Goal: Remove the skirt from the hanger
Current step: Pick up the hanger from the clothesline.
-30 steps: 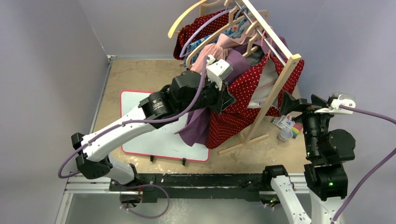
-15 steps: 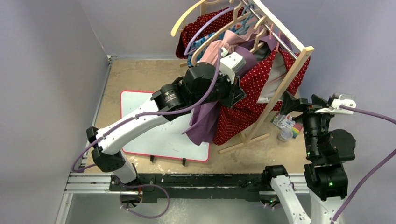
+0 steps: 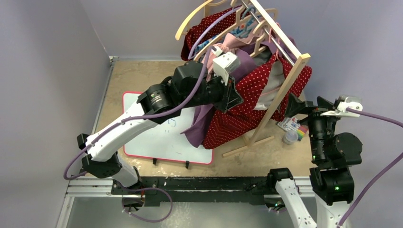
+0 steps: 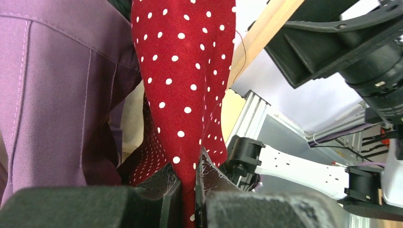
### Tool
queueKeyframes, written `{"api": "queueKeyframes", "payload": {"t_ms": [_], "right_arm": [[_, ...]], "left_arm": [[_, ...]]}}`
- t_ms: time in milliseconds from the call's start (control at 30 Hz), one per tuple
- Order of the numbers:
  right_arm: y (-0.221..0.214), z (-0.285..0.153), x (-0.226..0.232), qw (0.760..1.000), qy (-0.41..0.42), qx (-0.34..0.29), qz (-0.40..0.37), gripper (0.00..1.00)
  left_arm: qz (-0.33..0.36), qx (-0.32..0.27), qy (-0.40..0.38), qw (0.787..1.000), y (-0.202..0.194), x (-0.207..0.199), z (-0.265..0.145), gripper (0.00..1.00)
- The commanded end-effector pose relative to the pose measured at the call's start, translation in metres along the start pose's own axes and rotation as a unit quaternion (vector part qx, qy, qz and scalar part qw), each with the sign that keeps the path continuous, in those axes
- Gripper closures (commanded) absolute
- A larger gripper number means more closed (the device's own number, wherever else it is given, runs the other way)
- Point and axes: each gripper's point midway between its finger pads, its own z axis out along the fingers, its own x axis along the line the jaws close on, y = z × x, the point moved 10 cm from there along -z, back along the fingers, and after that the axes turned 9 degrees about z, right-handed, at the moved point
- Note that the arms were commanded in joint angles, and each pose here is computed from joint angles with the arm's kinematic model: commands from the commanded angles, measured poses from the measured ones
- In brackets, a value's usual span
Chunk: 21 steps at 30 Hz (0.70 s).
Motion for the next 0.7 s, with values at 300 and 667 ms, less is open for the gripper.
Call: {"api": "queueKeyframes", "payload": {"t_ms": [300,667], "right_arm": [[0.016,-0.009,0.004,0.999,0.015,-0.036,0.007,0.01],[0.012,-0.005,0.004,0.999,0.015,-0.034,0.013,0.01]], "left_arm": [[0.089,-0.106,0.007,0.99,0.07,-0.007,-0.047,1.0],[0.113,-0.185,0.031,0.976,0.096,-0.005,-0.036,1.0]]}}
